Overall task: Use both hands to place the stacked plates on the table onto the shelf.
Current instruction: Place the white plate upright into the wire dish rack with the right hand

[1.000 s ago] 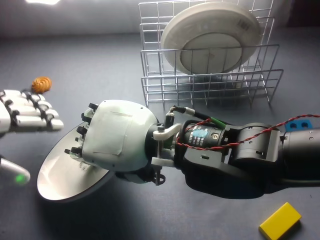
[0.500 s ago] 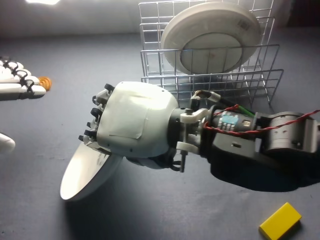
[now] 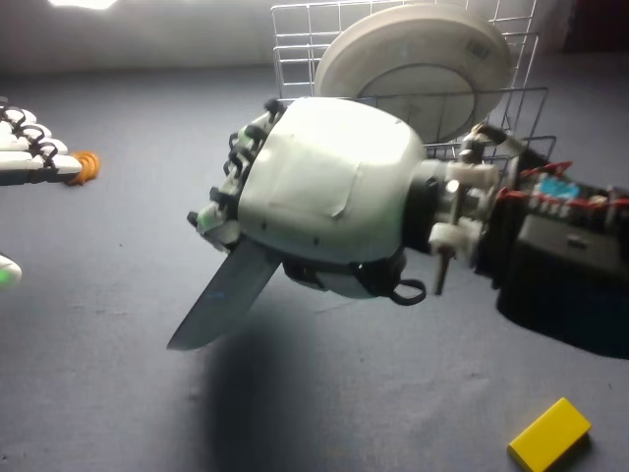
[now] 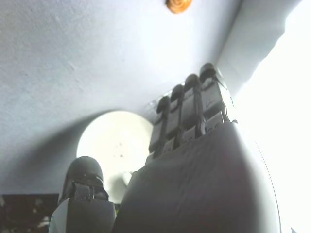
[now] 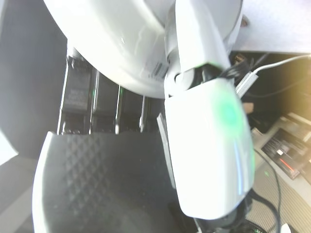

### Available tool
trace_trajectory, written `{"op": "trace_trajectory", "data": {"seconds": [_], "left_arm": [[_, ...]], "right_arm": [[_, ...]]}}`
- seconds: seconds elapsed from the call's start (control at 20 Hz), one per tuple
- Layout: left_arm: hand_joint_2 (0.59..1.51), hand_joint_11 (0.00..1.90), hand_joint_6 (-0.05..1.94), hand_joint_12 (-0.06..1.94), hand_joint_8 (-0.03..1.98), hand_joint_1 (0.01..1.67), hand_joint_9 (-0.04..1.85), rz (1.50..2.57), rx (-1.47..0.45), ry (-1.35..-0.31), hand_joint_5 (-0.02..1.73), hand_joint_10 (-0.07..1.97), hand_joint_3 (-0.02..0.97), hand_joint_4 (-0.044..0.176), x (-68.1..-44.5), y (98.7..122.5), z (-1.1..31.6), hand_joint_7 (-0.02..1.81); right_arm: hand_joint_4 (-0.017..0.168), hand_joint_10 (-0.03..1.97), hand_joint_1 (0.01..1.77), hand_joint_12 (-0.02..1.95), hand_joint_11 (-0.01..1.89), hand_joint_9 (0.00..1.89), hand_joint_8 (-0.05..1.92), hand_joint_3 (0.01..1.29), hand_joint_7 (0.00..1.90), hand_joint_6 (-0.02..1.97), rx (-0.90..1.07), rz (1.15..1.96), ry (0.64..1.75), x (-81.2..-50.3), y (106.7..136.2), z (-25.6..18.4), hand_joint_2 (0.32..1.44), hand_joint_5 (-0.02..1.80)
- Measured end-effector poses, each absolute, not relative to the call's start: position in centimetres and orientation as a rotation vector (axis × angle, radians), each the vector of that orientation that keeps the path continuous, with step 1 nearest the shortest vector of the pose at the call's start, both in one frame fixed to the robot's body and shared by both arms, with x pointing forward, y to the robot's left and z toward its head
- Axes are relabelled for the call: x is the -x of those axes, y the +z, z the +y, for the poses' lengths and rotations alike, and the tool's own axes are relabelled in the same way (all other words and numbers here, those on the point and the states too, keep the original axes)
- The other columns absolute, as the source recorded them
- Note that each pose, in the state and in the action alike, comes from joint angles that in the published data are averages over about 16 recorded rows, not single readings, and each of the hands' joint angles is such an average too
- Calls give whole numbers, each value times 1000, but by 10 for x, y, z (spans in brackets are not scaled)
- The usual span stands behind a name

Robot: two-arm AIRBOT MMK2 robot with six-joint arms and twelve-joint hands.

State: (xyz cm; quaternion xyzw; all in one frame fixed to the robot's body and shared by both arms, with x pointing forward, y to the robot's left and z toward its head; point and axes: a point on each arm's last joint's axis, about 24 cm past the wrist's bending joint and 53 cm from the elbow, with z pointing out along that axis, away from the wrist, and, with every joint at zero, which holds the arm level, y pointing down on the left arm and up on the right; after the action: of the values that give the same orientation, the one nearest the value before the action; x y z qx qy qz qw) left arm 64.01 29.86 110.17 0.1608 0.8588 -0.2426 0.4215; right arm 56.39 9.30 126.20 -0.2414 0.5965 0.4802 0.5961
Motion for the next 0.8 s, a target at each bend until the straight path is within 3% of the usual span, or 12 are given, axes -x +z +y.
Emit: {"op": "trace_trajectory", "data": {"seconds": [0.5,0.8], "left_arm": [[1163,23,18,10,-4,18,19,2151,-429,-609,31,2,8,-3,-638,1103,302,31],[1164,30,18,10,1,18,22,2152,-552,-697,34,3,8,-3,-618,1102,286,37]], "right_arm": [[2,1299,1328,1497,705,862,1072,11,926,1168,374,1361,1161,-569,1320,41,1015,797],[1,1293,1330,1509,710,867,1073,11,919,1170,220,1371,1222,-580,1345,13,1014,796]]}}
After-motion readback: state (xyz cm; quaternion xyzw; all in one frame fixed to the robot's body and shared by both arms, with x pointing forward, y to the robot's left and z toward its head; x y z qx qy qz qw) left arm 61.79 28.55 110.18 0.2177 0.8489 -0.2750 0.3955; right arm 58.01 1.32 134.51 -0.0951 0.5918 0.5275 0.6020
